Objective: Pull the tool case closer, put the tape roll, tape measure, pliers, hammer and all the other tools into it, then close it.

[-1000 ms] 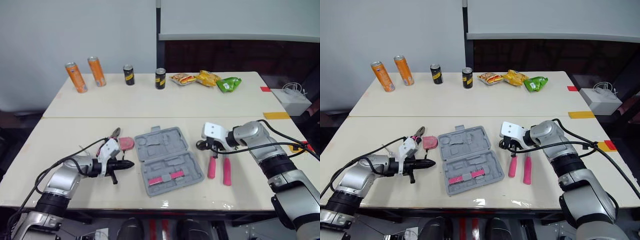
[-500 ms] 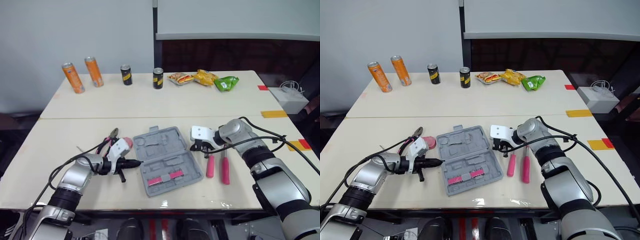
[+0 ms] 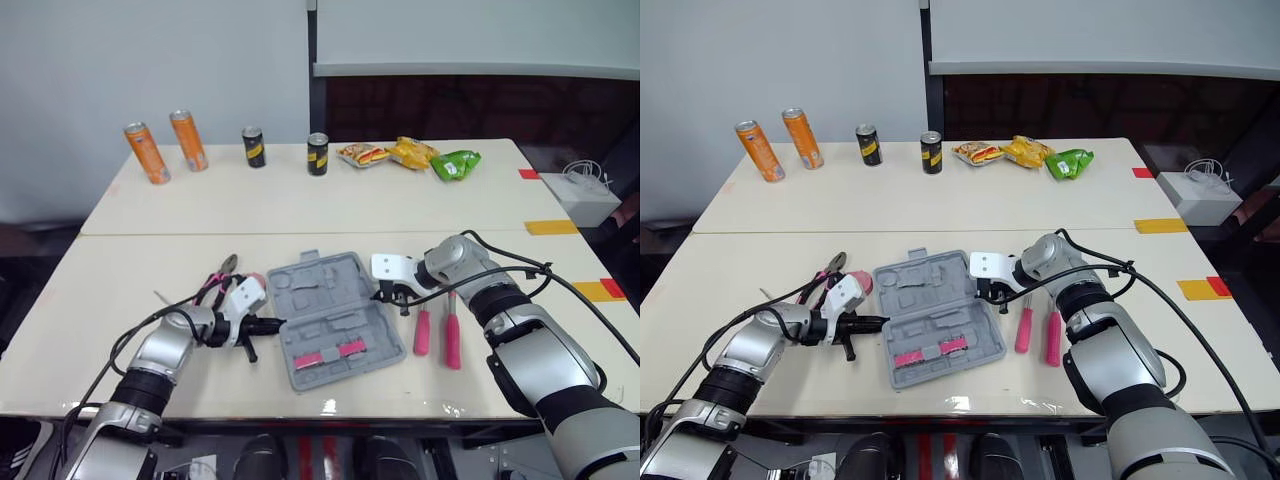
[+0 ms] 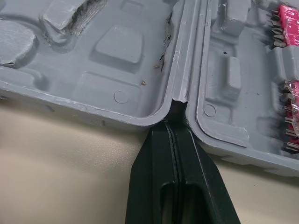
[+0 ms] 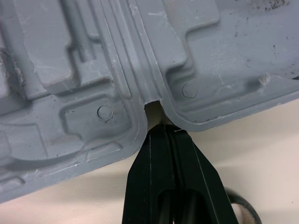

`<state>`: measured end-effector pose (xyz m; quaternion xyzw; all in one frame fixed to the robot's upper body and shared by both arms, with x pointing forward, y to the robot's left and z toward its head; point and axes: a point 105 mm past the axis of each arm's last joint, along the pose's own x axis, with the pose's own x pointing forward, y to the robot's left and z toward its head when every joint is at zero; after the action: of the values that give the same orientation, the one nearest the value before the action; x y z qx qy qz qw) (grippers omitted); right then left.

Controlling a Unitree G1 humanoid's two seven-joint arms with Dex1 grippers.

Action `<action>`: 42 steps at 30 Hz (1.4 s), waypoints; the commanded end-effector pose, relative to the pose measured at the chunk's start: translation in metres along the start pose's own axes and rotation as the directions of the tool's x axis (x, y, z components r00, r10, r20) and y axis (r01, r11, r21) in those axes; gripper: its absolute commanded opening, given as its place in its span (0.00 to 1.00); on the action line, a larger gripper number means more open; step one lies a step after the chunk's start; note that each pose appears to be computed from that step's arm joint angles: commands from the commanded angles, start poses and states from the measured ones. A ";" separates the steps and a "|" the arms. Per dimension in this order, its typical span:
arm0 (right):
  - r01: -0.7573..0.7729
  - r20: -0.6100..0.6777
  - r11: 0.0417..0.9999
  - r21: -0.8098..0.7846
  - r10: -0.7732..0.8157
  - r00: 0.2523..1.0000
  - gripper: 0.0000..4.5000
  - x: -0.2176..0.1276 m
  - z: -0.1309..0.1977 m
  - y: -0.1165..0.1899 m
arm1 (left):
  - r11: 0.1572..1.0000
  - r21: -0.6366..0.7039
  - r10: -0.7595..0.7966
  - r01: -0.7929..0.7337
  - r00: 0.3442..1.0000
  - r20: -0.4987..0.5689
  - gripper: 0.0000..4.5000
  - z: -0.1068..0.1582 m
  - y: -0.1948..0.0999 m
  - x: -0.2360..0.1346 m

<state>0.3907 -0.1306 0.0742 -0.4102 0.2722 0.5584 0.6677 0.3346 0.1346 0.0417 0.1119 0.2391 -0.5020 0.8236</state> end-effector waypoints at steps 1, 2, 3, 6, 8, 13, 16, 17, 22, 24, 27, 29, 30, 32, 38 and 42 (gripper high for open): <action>-0.051 0.044 0.999 -0.012 0.051 0.998 0.01 -0.002 0.005 0.008 | 0.998 0.057 -0.012 0.011 1.000 0.002 0.00 0.011 0.003 0.000; -0.062 0.050 0.998 -0.009 0.063 0.997 0.01 -0.002 0.004 0.010 | 0.998 0.061 -0.015 0.015 1.000 0.000 0.00 0.011 0.004 0.000; -0.068 0.058 0.998 -0.004 0.068 0.996 0.01 -0.003 0.003 0.013 | 0.997 0.067 -0.023 0.023 1.000 -0.006 0.00 0.011 0.003 0.001; -0.075 0.070 0.997 0.007 0.074 0.995 0.01 -0.005 -0.002 0.020 | 0.994 0.092 -0.053 0.055 0.998 -0.023 0.00 0.010 0.001 0.002; -0.077 0.077 0.997 0.012 0.076 0.994 0.01 -0.006 -0.003 0.023 | 0.991 0.110 -0.076 0.079 0.997 -0.034 0.00 0.010 -0.001 0.003; -0.099 0.096 0.995 0.023 0.097 0.991 0.01 -0.009 -0.004 0.038 | 0.982 0.139 -0.119 0.125 0.991 -0.054 0.00 0.011 -0.006 0.006; -0.101 0.099 0.995 0.025 0.098 0.990 0.01 -0.008 -0.005 0.044 | 0.977 0.159 -0.131 0.142 0.989 -0.073 0.00 0.009 -0.007 0.006; -0.102 0.102 0.994 0.025 0.099 0.990 0.01 -0.008 -0.004 0.045 | 0.975 0.164 -0.140 0.151 0.987 -0.077 0.00 0.009 -0.008 0.007; -0.121 0.107 0.992 0.016 0.119 0.987 0.01 -0.007 0.001 0.054 | 0.965 0.182 -0.179 0.189 0.981 -0.071 0.00 0.015 -0.014 0.008; -0.125 0.108 0.992 0.015 0.123 0.987 0.01 -0.006 0.002 0.057 | 0.962 0.186 -0.187 0.198 0.980 -0.075 0.00 0.015 -0.015 0.008; -0.137 0.110 0.990 0.019 0.134 0.985 0.01 -0.005 0.001 0.065 | 0.957 0.187 -0.207 0.220 0.975 -0.085 0.00 0.013 -0.020 0.007; -0.144 0.111 0.989 0.023 0.141 0.984 0.01 -0.005 0.000 0.071 | 0.955 0.184 -0.219 0.232 0.972 -0.092 0.00 0.010 -0.024 0.006; -0.149 0.112 0.989 0.027 0.145 0.983 0.01 -0.005 -0.001 0.074 | 0.955 0.183 -0.221 0.235 0.971 -0.094 0.00 0.009 -0.025 0.005; -0.151 0.114 0.988 0.035 0.147 0.983 0.01 -0.006 -0.002 0.078 | 0.953 0.181 -0.228 0.243 0.969 -0.100 0.00 0.006 -0.029 0.005; -0.145 0.114 0.987 0.074 0.136 0.984 0.01 -0.013 -0.008 0.086 | 0.950 0.173 -0.244 0.259 0.964 -0.102 0.00 0.002 -0.037 0.006; -0.152 0.113 0.984 0.089 0.142 0.983 0.01 -0.015 -0.011 0.093 | 0.948 0.171 -0.253 0.269 0.961 -0.108 0.00 0.000 -0.041 0.006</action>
<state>0.3075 -0.1536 0.0586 -0.3386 0.2999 0.5888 0.6699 0.3083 0.1213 0.0403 0.1773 0.2453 -0.5984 0.7418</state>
